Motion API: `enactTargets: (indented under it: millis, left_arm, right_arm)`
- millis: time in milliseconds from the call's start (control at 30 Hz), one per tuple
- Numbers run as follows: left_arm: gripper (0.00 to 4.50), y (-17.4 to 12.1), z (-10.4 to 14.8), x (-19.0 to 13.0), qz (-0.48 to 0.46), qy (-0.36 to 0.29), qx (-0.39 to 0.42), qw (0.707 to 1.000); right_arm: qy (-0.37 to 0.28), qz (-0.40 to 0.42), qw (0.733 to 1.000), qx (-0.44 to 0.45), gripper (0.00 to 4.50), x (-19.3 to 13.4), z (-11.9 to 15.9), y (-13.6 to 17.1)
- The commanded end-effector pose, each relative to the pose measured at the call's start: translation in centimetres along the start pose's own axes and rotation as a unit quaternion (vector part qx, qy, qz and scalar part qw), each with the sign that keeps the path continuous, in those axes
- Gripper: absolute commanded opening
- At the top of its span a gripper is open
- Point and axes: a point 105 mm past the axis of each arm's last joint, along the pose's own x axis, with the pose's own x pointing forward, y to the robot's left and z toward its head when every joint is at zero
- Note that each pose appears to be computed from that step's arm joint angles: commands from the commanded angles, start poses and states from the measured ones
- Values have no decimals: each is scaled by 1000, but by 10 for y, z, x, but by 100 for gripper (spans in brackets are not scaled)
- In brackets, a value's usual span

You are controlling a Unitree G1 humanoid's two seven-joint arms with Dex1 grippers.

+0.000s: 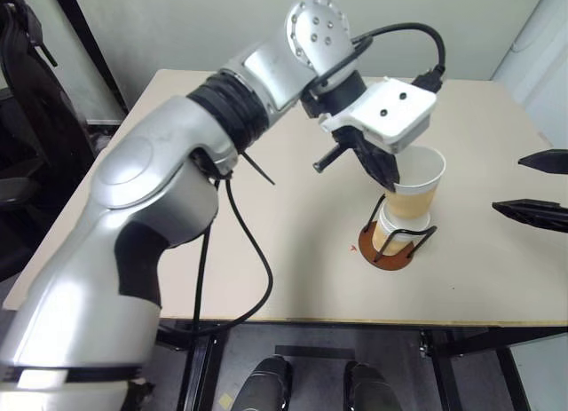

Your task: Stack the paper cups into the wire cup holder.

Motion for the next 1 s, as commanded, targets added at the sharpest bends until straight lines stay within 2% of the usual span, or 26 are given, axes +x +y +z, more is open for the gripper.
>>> enactTargets:
  millis: [33,233,767,1000]
  left_arm:
    - [2,1,3,-3,-8,10,20,1000]
    - [2,2,-7,3,-11,33,28,999]
    - [2,7,-10,12,-1,30,27,999]
    - [232,11,-7,11,11,22,32,999]
  right_arm:
    - [-11,-21,1000,-18,450,-9,9,1]
    - [-11,-24,1000,-15,450,-11,8,5]
    - [-5,-23,1000,-7,450,-10,6,10]
    - [-5,-19,1000,-8,450,-8,7,9]
